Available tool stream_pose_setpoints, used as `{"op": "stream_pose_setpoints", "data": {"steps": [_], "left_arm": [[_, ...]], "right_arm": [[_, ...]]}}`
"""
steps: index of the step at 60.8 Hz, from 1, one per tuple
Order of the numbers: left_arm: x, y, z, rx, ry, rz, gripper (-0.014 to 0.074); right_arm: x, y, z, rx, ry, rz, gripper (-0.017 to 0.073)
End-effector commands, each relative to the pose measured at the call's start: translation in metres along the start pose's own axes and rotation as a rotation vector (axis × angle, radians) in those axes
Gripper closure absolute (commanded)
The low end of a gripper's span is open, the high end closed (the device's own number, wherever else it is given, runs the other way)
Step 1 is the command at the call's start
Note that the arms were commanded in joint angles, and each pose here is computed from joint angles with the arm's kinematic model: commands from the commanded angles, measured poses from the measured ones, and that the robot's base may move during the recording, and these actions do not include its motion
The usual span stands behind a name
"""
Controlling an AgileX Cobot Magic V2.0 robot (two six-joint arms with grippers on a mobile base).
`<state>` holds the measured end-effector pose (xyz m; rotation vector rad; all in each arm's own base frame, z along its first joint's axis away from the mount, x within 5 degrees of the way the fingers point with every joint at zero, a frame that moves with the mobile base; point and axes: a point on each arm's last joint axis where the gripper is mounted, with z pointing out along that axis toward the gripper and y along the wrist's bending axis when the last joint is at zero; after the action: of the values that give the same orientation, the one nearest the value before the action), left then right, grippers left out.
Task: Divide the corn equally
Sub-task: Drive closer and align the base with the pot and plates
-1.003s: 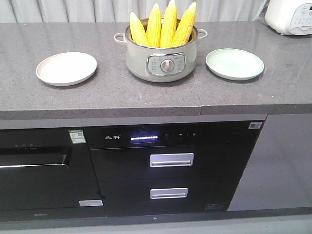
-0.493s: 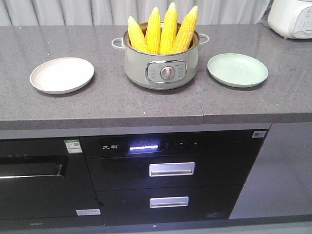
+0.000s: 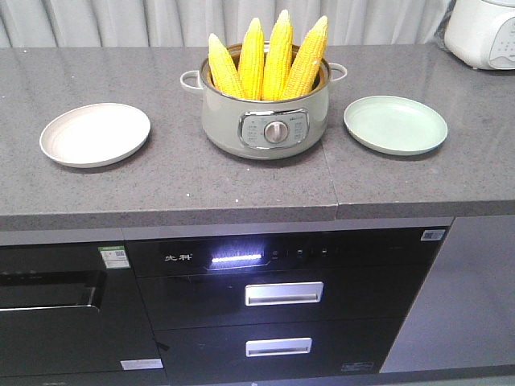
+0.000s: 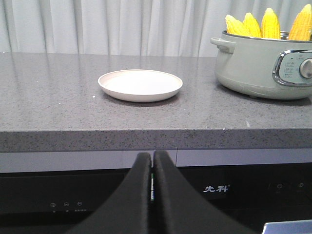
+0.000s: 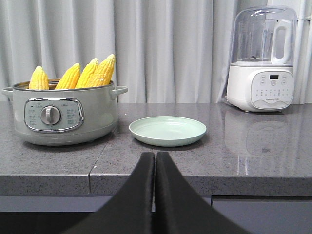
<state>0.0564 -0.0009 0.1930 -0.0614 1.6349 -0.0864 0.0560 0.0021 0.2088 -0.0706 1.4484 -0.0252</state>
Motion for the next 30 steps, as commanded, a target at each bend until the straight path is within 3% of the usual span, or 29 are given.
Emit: {"op": "stream_pose_setpoints", "data": {"steps": [1,30], "left_arm": [[-0.0146,-0.0015,-0.003,0.012,-0.106,-0.012,0.06],[-0.0146,-0.0015,-0.003,0.012,-0.106,-0.012,0.06]], "right_arm": [[-0.001,0.001,-0.0006,-0.006,-0.063,-0.013,0.0564],[-0.001,0.001,-0.0006,-0.006,-0.063,-0.013,0.0564]]}}
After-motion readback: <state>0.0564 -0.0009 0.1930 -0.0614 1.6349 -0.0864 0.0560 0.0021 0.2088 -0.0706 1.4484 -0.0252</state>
